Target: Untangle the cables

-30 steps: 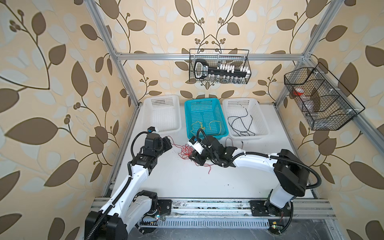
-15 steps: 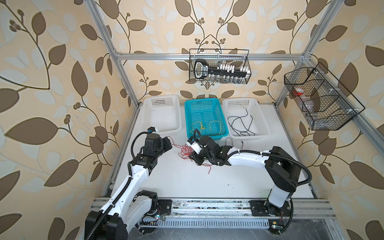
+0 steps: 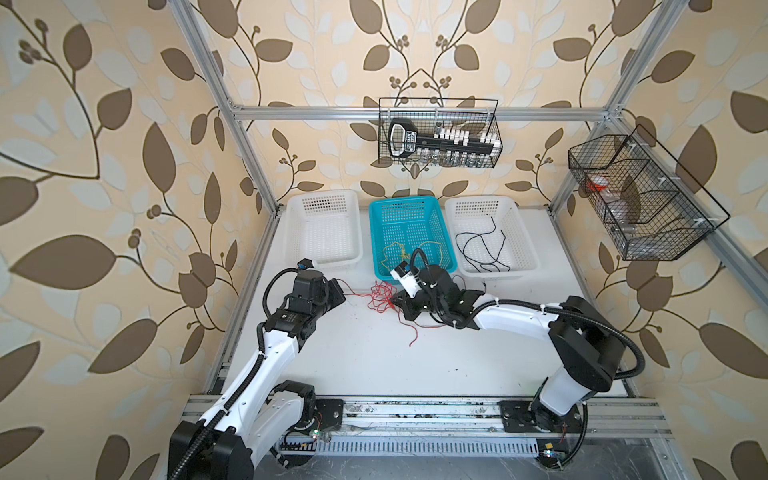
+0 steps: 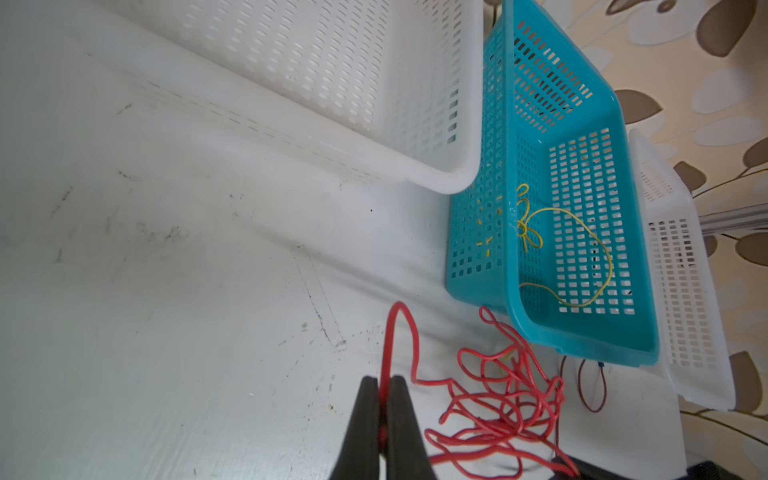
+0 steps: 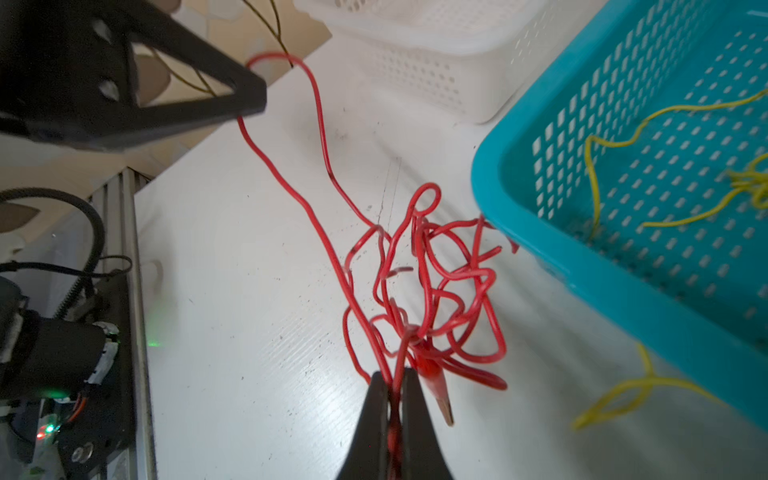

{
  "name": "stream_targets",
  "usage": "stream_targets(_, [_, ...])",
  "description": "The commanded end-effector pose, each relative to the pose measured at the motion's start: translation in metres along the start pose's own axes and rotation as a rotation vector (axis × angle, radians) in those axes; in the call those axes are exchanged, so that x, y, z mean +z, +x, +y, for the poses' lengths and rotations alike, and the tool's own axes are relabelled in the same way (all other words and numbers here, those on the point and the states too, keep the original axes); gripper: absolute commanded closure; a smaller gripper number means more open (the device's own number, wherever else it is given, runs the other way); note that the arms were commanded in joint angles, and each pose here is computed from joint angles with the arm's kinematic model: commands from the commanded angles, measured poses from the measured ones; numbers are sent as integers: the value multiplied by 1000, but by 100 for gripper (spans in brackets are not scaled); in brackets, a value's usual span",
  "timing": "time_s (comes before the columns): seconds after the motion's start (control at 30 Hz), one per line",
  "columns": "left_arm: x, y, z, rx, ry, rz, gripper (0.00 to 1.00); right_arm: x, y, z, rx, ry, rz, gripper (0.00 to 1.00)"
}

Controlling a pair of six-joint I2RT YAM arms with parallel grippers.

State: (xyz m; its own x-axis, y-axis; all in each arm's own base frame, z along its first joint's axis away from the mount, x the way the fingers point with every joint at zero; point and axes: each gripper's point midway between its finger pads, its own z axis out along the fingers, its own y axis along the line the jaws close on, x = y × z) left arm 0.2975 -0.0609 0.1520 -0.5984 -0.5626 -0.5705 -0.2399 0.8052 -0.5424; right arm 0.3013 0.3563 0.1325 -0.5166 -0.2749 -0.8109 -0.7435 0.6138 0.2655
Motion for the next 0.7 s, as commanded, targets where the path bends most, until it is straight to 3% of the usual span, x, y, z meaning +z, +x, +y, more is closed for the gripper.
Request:
stream_targets(0.0, [-15,-32,34,-36,-172,-170,100,-21,32,-49,70,154,71,97])
stream_targets(0.2, [-14,-33,19,-39,-91,-170,100,-41,41,-61,57,177,77,93])
stream_targets(0.4, [-9,-33,-26,-7,180,-173,100,-29,43,-36,2,80,99,83])
stream_targets(0.67, [-15,-35,-52,43,293,-165,100,-20,21,-26,2,48,58,72])
